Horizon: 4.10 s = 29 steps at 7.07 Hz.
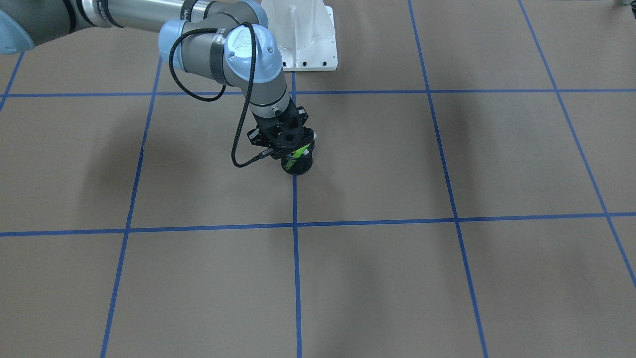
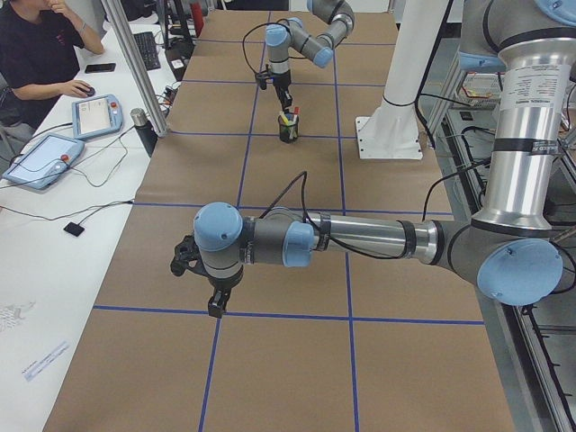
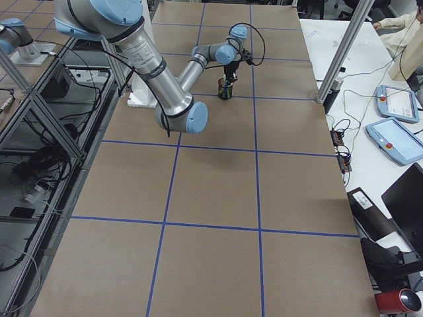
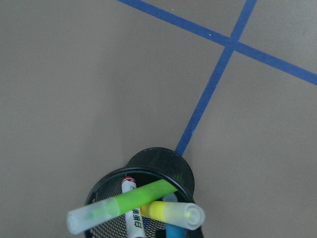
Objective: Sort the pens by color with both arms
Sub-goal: 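Lower the right gripper into the cup onto the blue marker, then close the right gripper and lift the blue marker out of the cup, then carry the blue marker beyond the cup and release it on the table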
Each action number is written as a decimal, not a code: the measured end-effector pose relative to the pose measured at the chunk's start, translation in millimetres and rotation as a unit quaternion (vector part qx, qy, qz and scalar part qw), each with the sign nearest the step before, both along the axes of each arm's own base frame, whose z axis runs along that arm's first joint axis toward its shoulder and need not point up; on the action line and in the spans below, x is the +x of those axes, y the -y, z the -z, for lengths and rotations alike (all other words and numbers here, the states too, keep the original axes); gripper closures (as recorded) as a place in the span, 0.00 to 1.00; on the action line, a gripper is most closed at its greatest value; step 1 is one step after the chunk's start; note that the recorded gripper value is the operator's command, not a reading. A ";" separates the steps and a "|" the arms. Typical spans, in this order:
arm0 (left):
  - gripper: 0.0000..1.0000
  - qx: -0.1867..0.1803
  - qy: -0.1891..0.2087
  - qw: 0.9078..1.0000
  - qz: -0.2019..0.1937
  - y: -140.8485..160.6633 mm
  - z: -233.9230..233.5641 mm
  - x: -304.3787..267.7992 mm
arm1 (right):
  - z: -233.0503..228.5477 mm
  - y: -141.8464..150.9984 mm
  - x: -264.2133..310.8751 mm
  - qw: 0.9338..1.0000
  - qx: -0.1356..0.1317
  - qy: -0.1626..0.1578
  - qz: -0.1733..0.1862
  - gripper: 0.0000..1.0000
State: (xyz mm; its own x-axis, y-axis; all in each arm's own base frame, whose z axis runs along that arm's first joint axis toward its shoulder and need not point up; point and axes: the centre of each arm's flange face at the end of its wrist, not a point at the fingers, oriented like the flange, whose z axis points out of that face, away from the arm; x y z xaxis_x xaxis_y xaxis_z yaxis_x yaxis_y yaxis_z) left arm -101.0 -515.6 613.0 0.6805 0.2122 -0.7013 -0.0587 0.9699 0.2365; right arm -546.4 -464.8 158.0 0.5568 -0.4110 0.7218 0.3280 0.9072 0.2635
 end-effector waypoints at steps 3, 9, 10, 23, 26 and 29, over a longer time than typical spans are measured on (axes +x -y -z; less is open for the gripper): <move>0.01 0.000 0.000 1.000 0.000 0.0 0.1 0.0 | 5.3 -4.4 1.8 1.000 -0.010 0.010 0.010 0.85; 0.01 0.002 0.000 1.000 0.000 0.1 1.5 0.0 | 27.4 41.2 68.9 0.998 -0.037 0.057 -0.002 0.85; 0.01 0.002 0.000 1.000 0.000 0.1 1.5 0.1 | 31.3 51.6 84.2 0.997 -0.043 0.066 -0.005 0.85; 0.01 0.003 -0.009 1.000 0.000 -5.6 2.1 1.7 | -5.0 103.2 145.4 0.937 0.042 0.070 -0.340 0.84; 0.01 0.005 -0.009 1.000 0.000 -10.1 3.1 2.1 | -32.3 100.8 111.9 0.922 0.063 0.031 -0.382 0.84; 0.01 0.006 -0.009 1.000 0.000 -14.8 4.8 2.5 | -64.0 111.9 87.4 0.916 0.069 -0.011 -0.395 0.84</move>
State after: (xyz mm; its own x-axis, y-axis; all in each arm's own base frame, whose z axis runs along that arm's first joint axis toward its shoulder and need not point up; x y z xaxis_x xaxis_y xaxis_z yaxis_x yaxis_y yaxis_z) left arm -98.5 -500.9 608.2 0.6680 0.2204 -0.7108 -0.0548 0.9671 0.2484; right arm -459.1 -576.7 222.0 0.7336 0.0398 0.6785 -0.4103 0.8217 0.3955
